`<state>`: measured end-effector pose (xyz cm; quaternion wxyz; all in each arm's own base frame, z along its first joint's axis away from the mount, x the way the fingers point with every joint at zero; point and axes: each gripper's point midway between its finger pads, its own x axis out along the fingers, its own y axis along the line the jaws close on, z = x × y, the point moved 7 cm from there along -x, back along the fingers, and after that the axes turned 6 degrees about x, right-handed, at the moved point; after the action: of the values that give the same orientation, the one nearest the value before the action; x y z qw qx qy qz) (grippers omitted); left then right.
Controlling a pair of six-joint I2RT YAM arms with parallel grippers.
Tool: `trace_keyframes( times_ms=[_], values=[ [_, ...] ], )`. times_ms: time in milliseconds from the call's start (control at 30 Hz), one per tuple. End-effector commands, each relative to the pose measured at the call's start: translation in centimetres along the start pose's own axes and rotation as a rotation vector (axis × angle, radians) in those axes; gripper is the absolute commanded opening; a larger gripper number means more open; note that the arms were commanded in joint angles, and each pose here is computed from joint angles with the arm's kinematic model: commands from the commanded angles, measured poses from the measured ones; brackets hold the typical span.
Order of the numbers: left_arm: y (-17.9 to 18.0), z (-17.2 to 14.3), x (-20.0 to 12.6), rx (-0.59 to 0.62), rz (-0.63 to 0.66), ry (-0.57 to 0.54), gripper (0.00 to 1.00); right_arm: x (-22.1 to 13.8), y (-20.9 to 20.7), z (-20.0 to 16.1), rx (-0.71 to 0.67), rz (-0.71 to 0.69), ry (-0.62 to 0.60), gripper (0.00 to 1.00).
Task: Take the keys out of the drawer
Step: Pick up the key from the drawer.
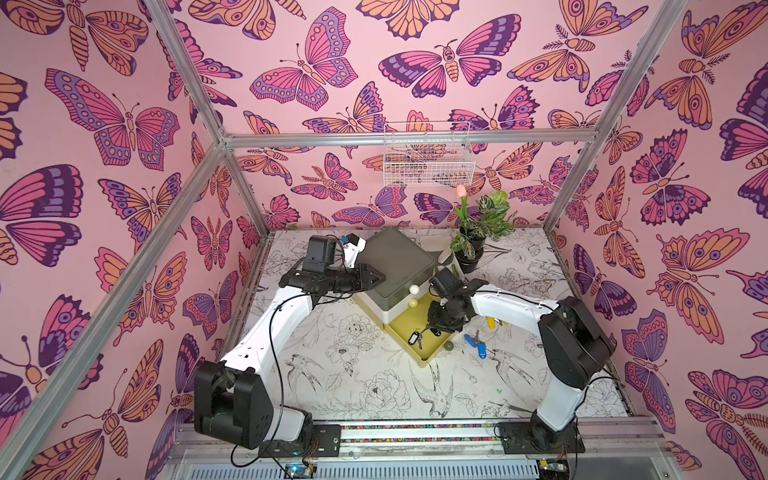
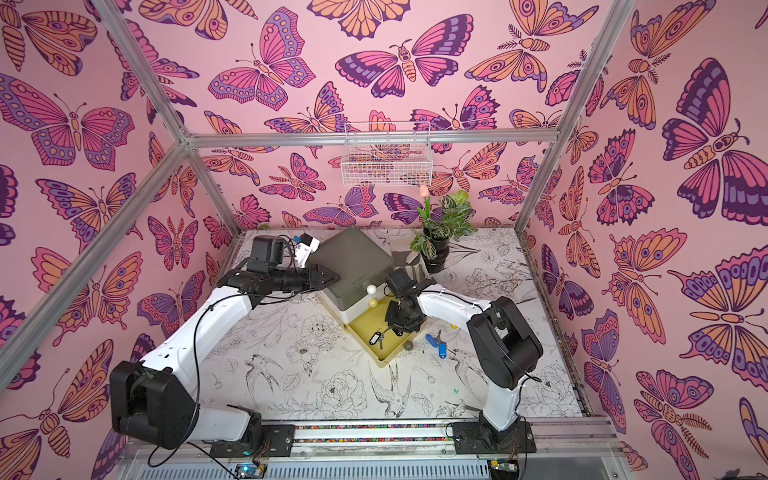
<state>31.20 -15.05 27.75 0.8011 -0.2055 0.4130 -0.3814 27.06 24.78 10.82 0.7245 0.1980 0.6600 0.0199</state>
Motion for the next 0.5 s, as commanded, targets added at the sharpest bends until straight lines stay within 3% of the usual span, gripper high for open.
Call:
trace_keyframes(
  times_ms=[0,467],
  values=[
    [0.8,-1.13,-0.07,-0.024,0.016,0.029,0.38,0.28,0.74,0.33,-0.005,-0.004,-0.009,0.32],
    [1.22,-1.32,-0.13,-0.028,0.016,0.032,0.38,1.15,0.84,0.82,-0.017,-0.039,-0.013,0.29]
  ],
)
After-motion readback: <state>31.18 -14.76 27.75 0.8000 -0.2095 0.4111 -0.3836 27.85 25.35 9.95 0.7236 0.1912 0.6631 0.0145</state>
